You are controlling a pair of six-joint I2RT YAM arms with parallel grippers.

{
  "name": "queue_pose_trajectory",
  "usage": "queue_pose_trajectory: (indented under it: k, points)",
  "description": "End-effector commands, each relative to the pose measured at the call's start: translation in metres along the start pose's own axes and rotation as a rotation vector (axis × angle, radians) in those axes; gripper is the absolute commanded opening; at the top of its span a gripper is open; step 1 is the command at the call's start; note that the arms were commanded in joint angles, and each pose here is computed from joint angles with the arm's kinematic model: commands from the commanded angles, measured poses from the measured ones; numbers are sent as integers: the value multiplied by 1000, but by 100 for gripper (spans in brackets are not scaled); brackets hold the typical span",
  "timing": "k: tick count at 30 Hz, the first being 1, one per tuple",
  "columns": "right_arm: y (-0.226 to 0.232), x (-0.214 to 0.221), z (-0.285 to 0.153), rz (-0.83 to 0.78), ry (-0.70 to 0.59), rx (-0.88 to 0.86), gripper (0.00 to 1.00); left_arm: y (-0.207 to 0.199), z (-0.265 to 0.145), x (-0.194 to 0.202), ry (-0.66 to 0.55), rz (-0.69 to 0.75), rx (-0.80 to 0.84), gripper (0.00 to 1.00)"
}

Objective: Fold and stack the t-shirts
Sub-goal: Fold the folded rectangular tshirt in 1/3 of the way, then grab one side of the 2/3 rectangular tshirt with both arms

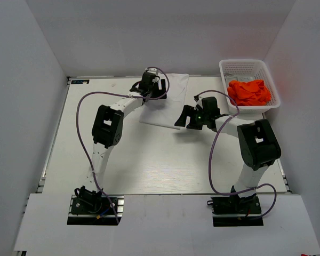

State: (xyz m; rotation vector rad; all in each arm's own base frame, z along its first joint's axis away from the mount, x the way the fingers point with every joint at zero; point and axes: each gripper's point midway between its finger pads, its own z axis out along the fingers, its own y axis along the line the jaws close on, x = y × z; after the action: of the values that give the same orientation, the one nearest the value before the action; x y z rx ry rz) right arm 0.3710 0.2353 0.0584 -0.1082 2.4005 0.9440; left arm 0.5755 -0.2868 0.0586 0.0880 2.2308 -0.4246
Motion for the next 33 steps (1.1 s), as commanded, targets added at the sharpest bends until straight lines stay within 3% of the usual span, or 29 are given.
queue_pose_trajectory:
  k: [1,6,8,9,10,13,16,23,26,30,33]
  points:
    - [5,-2,1,-14,5,-27,90,-8,-22,-48,-90,37,12,100]
    - [13,-12,-10,-33,-29,-21,90,-18,-58,-61,-95,57,46,100]
    - [20,-15,-15,-42,-38,-27,90,-9,-72,-44,-56,57,22,100]
    - [21,-13,-16,-40,-30,-28,90,-13,-98,-55,-70,45,27,100]
    - [23,-11,-17,-44,-27,-33,90,-1,-104,-28,-19,33,-6,100]
    - [27,-2,-18,-22,5,-30,90,24,-145,-9,-51,-9,-102,100]
    - [27,8,-15,-10,33,-27,90,41,-162,29,9,-46,-155,100]
    - [29,22,2,39,93,-40,90,70,-146,76,145,-107,-249,100]
    - [22,30,11,84,119,-21,90,74,-133,94,201,-124,-223,94]
    - [14,33,21,123,130,1,90,72,-120,119,264,-131,-188,85]
    - [6,33,27,161,122,22,90,70,-111,131,304,-137,-163,66]
